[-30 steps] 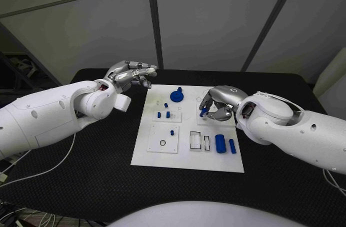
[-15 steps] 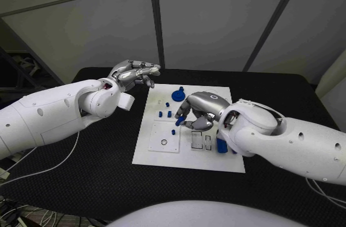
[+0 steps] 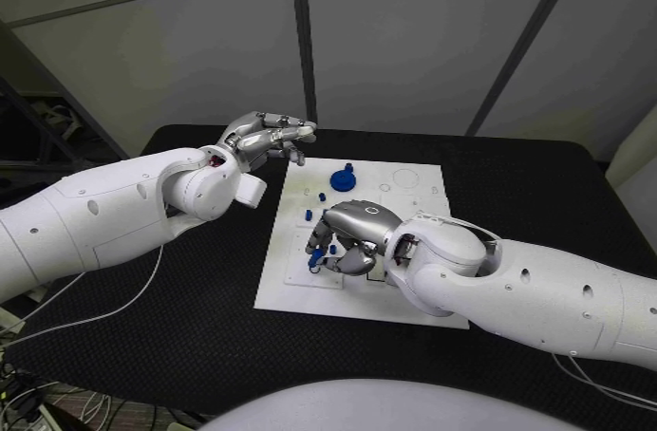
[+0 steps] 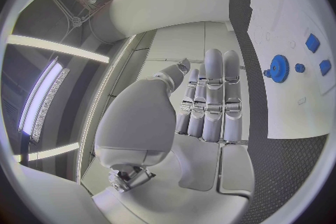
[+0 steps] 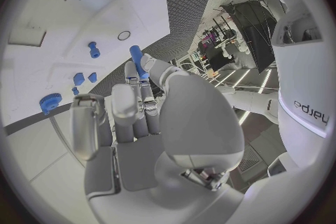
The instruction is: Assemble the parts on the task board
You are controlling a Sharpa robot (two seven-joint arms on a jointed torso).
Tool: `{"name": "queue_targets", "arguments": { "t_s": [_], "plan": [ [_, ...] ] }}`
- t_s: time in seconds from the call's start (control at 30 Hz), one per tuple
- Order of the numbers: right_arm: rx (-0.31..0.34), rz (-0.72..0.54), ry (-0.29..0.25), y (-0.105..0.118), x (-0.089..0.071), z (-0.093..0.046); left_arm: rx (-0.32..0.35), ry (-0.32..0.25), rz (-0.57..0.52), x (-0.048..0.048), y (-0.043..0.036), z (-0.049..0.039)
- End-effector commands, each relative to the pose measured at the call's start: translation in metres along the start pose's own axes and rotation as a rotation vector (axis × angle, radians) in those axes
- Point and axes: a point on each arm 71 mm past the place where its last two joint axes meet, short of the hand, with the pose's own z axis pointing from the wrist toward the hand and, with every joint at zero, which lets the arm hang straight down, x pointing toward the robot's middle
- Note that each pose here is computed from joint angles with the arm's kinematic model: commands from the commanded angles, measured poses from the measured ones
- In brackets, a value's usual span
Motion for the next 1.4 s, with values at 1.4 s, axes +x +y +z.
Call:
{"name": "queue_targets", "arguments": {
  "t_s": [1.4],
  "plan": [
    [0.02,-0.078,0.113,-0.006,0.022,0.014,0.0,0.006,-0.005,-0.0003,-0.0013,0.0002]
  ]
}}
